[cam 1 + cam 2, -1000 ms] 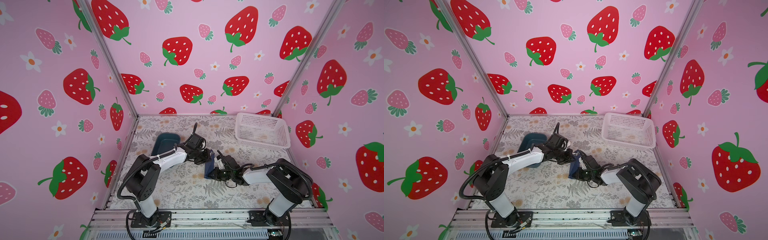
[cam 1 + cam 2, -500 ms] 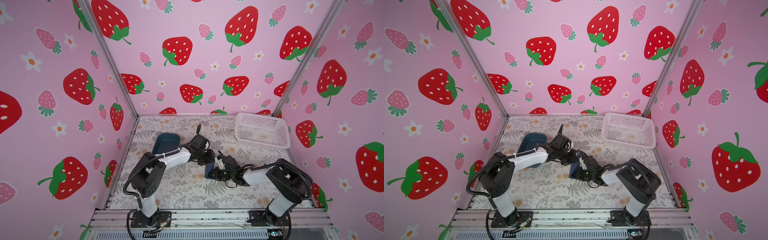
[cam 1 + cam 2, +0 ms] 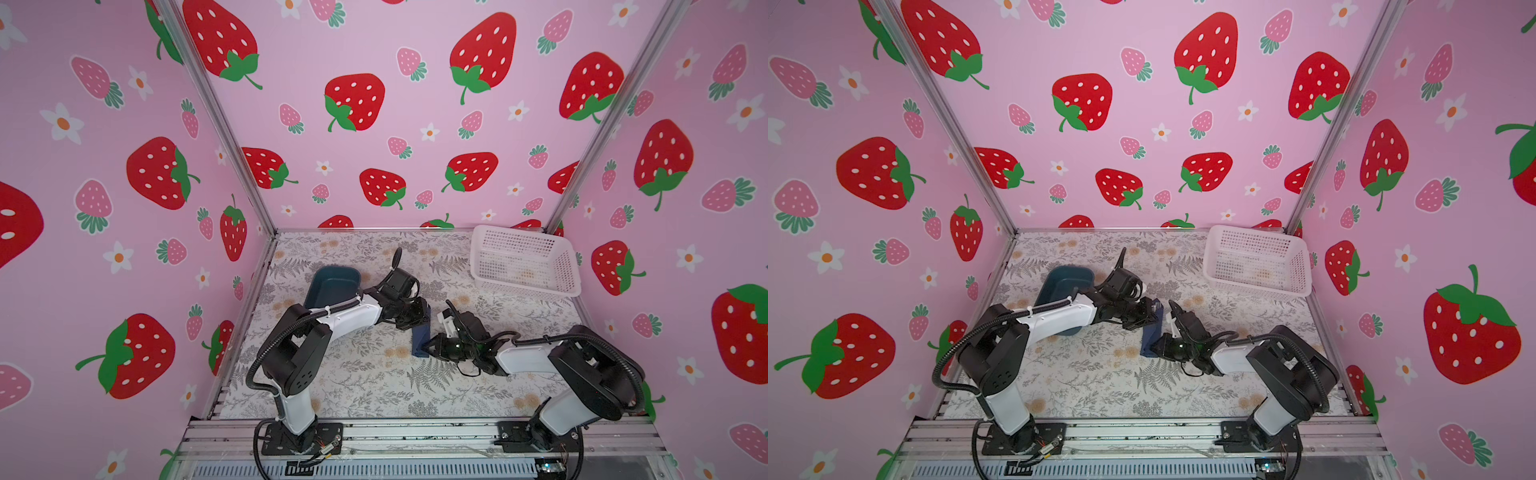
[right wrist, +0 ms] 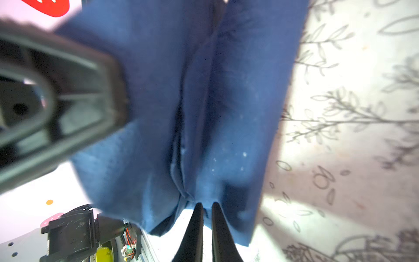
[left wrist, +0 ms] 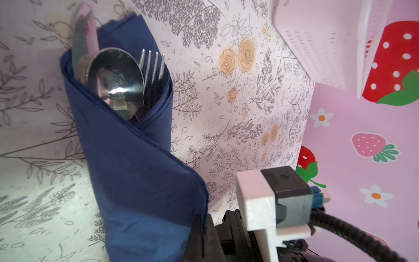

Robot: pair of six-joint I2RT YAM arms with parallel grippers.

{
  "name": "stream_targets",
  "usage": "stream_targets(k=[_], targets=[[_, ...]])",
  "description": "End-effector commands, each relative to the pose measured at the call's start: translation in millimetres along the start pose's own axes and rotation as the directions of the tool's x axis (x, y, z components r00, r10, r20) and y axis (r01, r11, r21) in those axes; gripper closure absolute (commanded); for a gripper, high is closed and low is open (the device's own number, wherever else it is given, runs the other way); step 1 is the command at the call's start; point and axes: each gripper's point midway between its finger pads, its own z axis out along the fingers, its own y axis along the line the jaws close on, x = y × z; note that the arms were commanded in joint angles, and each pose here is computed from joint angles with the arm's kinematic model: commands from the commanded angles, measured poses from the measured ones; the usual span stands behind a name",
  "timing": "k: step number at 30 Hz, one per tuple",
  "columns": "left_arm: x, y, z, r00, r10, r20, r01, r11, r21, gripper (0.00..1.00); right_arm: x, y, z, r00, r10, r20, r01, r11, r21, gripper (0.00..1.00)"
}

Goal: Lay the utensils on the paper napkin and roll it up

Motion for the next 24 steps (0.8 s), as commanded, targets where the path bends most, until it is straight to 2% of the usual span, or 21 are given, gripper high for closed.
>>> stream_targets(k=[1,10,24], targets=[[-4,-5,1,1.000,0.003,0.014,-0.003,1.000,0.005,1.00,2,-9,0,1.000,0.019,-0.002,-0.019,1.000,0.024,0.87],[-5,-12,5,1.000,-0.002,0.007,0.002,1.000,0.022,1.00,16,-28,12,0.997,0.042,-0.062,-0.038,0.998,0.060,0.88],[-1,-29,23,1.000,-0.015,-0.021,0.017,0.998,0.068,1.00,19,-34,11,0.997,0.042,-0.065,-0.037,0.996,0.077,0.88]])
